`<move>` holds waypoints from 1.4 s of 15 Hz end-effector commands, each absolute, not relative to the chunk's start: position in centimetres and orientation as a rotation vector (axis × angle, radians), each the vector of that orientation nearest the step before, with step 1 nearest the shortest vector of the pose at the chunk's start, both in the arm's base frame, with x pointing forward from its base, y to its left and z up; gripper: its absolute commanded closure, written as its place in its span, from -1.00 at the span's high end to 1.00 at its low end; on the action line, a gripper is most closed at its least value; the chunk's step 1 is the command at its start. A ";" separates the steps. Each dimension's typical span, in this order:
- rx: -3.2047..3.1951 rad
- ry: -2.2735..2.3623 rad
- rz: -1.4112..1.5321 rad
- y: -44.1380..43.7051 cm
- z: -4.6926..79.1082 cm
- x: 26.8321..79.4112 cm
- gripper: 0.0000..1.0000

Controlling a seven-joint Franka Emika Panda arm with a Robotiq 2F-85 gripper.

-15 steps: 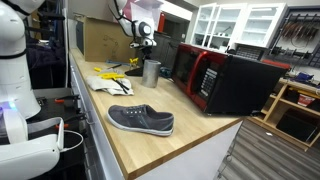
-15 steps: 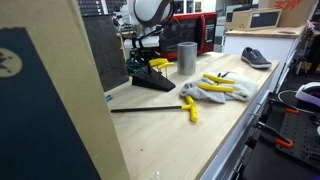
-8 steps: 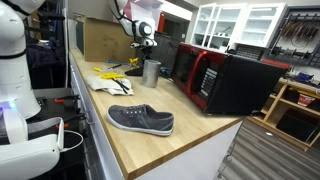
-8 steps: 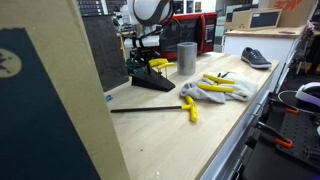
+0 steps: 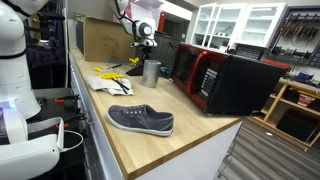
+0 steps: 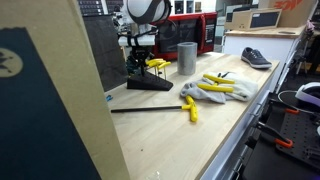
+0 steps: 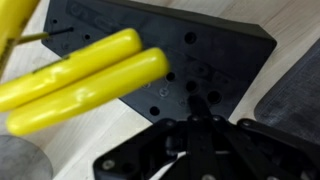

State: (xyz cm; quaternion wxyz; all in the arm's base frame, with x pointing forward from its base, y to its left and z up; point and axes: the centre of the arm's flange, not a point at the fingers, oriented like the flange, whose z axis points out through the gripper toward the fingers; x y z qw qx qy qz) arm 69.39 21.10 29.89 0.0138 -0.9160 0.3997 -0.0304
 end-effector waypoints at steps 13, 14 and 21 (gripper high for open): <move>-3.298 0.561 -0.147 13.6 46.8 63.3 1.00; -3.333 0.478 -0.132 13.0 47.5 62.7 1.00; -3.379 -0.063 -0.231 10.8 51.3 56.7 1.00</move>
